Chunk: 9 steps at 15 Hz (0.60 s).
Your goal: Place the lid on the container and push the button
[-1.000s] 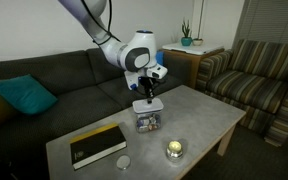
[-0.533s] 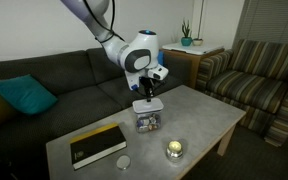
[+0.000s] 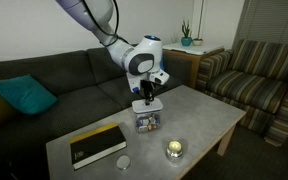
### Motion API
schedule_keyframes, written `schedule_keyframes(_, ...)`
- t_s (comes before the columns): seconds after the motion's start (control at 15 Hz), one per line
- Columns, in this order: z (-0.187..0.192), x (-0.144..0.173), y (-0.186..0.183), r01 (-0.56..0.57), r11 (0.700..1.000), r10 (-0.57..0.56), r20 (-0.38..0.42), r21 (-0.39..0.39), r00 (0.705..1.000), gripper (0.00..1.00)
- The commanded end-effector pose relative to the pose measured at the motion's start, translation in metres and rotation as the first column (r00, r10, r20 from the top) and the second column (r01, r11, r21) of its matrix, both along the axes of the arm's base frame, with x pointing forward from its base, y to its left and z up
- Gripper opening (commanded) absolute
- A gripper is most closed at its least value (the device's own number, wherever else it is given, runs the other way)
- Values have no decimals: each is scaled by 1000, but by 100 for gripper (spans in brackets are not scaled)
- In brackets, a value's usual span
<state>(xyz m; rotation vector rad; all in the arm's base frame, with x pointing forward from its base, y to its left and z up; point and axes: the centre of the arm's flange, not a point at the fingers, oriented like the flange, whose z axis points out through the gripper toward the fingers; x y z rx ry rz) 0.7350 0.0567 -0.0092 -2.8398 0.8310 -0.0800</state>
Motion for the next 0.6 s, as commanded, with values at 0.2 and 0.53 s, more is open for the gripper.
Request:
schedule_keyframes(0.2, -37, 19, 1, -13, 1000, 14, -98, 15, 995, 0)
schedule_keyframes(0.53, 4, 6, 4, -14, 999, 11, -90, -33, 996, 0)
